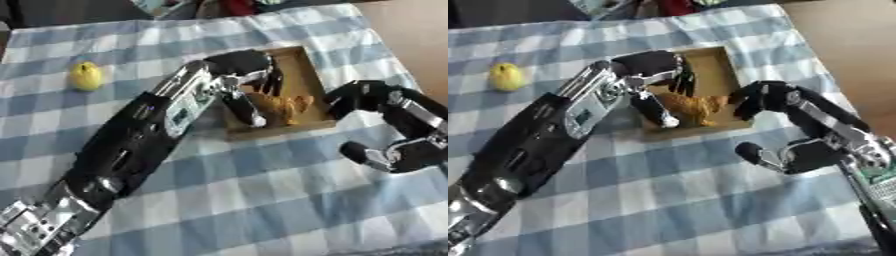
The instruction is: Pick up objects on the table and place them in the box.
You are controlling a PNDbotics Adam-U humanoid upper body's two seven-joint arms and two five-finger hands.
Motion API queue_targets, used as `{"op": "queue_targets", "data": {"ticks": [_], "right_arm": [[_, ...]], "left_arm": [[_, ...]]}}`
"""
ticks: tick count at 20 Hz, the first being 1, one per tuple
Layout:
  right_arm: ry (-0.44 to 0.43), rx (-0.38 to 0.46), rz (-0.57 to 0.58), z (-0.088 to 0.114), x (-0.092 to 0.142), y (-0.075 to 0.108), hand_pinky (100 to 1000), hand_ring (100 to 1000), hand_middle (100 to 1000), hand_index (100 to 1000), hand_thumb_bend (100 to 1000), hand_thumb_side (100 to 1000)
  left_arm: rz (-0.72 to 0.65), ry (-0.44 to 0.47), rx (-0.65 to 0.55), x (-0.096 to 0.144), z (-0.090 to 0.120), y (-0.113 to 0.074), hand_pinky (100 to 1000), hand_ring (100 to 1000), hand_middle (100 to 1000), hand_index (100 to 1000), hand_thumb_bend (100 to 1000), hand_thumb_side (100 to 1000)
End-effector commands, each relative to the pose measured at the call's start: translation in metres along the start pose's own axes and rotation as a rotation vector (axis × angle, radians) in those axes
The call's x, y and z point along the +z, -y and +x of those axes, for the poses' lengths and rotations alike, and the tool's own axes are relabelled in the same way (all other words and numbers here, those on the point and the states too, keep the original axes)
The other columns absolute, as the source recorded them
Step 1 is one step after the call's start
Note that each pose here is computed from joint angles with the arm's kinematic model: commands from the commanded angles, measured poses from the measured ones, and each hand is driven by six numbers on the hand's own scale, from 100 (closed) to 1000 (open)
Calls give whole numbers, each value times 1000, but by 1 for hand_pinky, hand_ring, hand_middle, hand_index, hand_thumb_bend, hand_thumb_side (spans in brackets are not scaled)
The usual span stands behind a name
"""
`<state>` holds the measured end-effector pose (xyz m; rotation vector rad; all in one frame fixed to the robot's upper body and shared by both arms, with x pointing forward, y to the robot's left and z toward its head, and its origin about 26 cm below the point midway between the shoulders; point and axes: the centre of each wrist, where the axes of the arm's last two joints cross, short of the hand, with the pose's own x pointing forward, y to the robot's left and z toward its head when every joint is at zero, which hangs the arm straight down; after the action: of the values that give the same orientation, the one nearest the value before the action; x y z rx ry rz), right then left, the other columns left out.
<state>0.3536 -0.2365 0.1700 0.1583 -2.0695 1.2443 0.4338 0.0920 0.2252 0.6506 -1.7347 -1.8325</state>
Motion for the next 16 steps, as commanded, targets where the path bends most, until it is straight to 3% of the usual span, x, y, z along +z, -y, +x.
{"op": "queue_targets", "data": {"ticks": [1, 5, 8, 16], "right_arm": [[4, 17, -19, 3, 2, 8, 668, 710, 756, 848, 431, 427], [-5, 15, -25, 1, 4, 8, 667, 710, 756, 848, 430, 428], [-16, 14, -30, 0, 7, 7, 667, 710, 756, 848, 430, 428], [-34, 12, -45, -3, 13, 7, 667, 709, 756, 848, 428, 429]], "left_arm": [[86, -32, -19, 13, -8, -29, 617, 566, 553, 742, 569, 297], [170, -83, -27, 31, -18, -55, 620, 556, 534, 723, 542, 267], [213, -175, -38, 46, -35, -65, 625, 557, 536, 724, 523, 224], [256, -494, -110, 84, -102, -60, 645, 562, 533, 728, 514, 165]]}}
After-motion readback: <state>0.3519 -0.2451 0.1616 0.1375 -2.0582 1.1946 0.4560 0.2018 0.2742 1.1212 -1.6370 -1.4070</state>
